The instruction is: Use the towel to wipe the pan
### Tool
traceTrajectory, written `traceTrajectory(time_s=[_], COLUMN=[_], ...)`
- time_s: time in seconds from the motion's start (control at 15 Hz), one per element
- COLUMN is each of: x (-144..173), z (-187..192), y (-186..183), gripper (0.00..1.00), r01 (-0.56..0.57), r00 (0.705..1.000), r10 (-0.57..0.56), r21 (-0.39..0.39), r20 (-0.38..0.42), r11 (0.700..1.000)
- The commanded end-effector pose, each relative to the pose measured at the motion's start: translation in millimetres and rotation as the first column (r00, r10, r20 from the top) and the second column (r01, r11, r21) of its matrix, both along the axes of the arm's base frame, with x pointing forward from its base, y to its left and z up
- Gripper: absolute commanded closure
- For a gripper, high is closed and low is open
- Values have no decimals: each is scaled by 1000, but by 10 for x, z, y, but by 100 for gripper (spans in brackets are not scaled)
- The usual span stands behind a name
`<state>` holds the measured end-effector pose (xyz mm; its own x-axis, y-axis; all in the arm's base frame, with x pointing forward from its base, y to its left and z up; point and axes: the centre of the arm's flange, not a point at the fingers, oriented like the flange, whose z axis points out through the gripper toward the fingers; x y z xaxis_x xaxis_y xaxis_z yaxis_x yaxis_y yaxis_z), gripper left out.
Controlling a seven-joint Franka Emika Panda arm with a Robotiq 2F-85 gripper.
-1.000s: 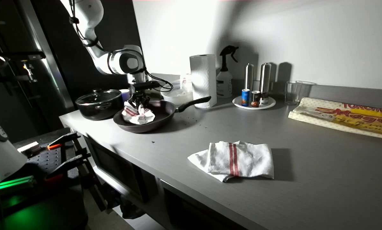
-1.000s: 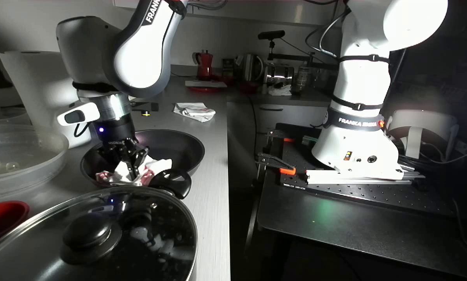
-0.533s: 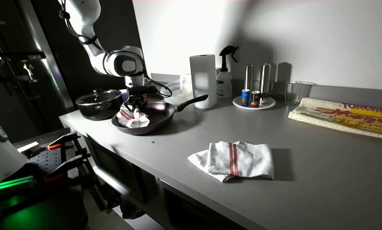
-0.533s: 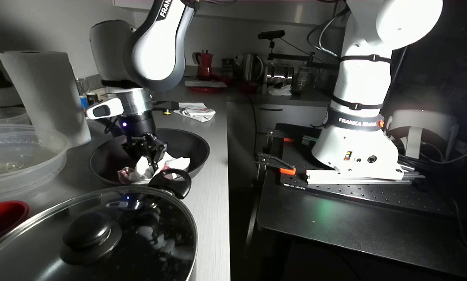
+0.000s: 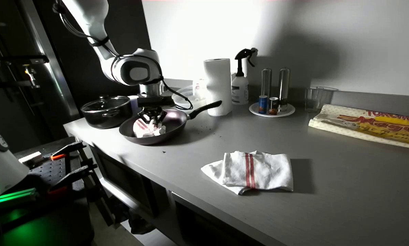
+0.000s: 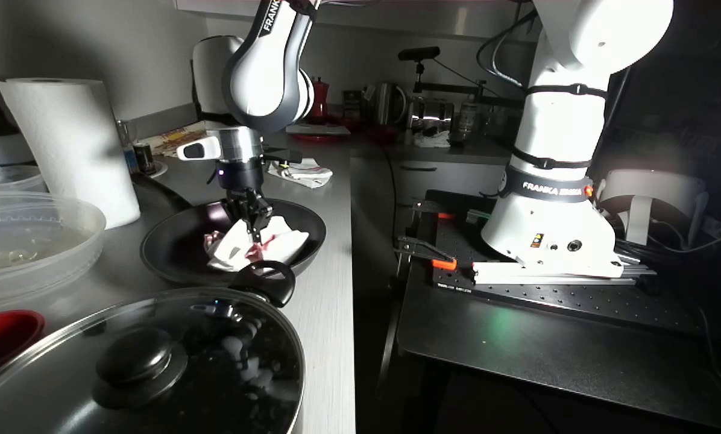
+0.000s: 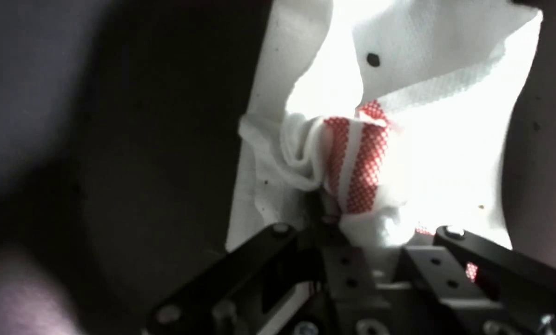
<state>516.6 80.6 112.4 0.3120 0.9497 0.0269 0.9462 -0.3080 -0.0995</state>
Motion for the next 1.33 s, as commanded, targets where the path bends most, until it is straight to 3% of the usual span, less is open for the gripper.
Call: traceTrajectory(time_s=[0.0, 0.33, 0.73, 1.0, 1.27], x=[53, 254, 441, 467, 236], z=[-30, -21, -58, -102, -112], y=[-302, -346, 242, 789, 1122], gripper=[97, 97, 97, 97, 97], r01=[129, 179, 79, -30, -174], r00=[987, 966, 956, 949, 945], r10=[-126, -162, -36, 75, 202], r21=[-27, -68, -139, -151, -129], r20=[95, 204, 291, 306, 257], r11=[991, 981, 987, 988, 976])
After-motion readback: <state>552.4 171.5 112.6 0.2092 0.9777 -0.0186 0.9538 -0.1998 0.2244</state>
